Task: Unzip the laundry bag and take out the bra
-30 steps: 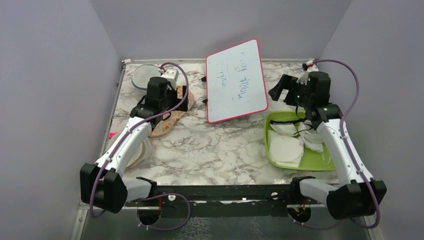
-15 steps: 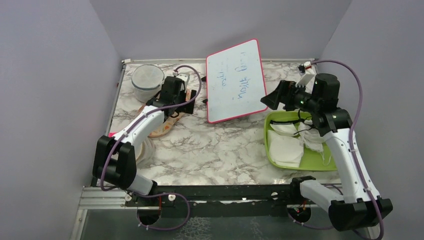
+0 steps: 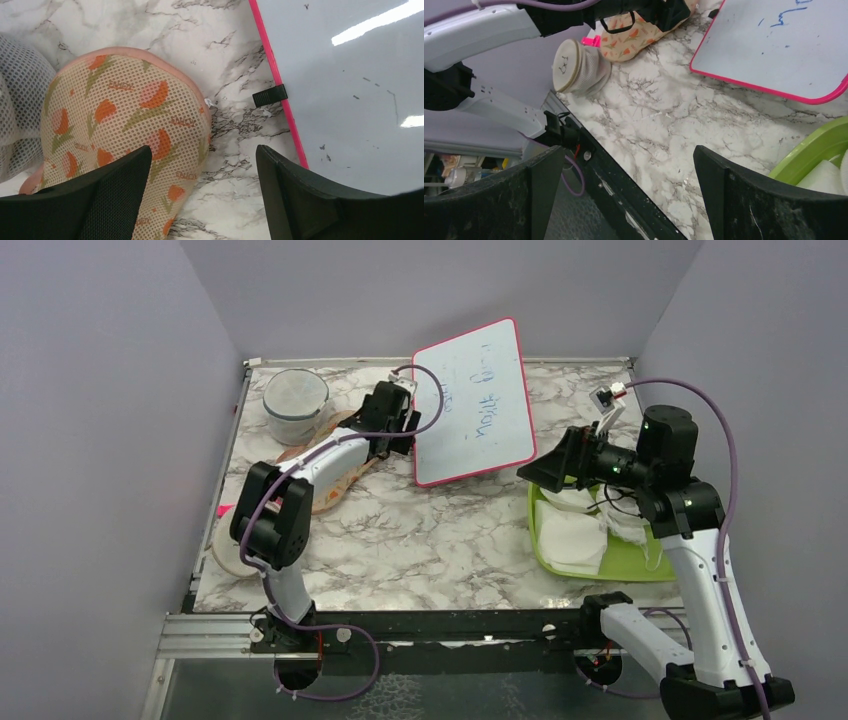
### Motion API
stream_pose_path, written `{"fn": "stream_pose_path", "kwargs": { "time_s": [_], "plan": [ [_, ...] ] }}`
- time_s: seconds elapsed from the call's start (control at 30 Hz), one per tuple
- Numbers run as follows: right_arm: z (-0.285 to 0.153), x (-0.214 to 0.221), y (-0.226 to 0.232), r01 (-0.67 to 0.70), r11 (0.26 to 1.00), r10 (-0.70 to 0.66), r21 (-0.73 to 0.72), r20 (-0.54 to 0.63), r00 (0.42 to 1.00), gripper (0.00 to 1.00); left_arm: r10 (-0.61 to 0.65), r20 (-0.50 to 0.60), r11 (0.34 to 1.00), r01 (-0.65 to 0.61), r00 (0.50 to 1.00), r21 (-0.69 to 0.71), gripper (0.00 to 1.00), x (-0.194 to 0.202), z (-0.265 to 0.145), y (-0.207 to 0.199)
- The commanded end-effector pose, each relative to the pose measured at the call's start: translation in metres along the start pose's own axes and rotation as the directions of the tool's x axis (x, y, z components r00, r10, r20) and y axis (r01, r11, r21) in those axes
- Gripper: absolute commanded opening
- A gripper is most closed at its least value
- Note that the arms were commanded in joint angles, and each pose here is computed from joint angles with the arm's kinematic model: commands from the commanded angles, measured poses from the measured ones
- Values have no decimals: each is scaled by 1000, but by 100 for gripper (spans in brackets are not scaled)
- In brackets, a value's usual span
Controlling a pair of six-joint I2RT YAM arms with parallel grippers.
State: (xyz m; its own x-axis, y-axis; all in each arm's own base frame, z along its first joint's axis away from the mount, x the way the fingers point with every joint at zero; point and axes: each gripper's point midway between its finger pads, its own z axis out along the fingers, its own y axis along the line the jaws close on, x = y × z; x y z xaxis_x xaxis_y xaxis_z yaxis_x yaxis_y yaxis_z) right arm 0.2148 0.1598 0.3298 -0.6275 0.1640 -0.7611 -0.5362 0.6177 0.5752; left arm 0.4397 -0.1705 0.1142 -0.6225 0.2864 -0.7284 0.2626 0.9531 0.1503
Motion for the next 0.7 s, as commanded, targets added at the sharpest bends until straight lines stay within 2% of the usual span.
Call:
{"fn": "stream_pose_path", "kwargs": {
  "time_s": [0.0,0.17,0.4,0.5,0.67],
  "plan": [
    [-5,18,9,-8,999,6,-44,-56,998,100,75,-26,995,-77,997,-69,68,7,13,3],
    [-6,22,0,10,1000,-10,1,-58,998,100,86,-63,986,-94,994,-135,61,15,22,11],
    [-6,19,-1,14,1000,-13,14,-46,999,100,151,-95,971,-166,984,-174,67,25,31,7],
    [-5,18,0,13,1000,-13,3,-45,999,100,168,-123,962,-190,978,-196,60,34,37,11],
    [-6,19,3,15,1000,-15,-8,-51,999,100,180,-118,961,-200,977,-189,58,33,39,10]
  ]
}}
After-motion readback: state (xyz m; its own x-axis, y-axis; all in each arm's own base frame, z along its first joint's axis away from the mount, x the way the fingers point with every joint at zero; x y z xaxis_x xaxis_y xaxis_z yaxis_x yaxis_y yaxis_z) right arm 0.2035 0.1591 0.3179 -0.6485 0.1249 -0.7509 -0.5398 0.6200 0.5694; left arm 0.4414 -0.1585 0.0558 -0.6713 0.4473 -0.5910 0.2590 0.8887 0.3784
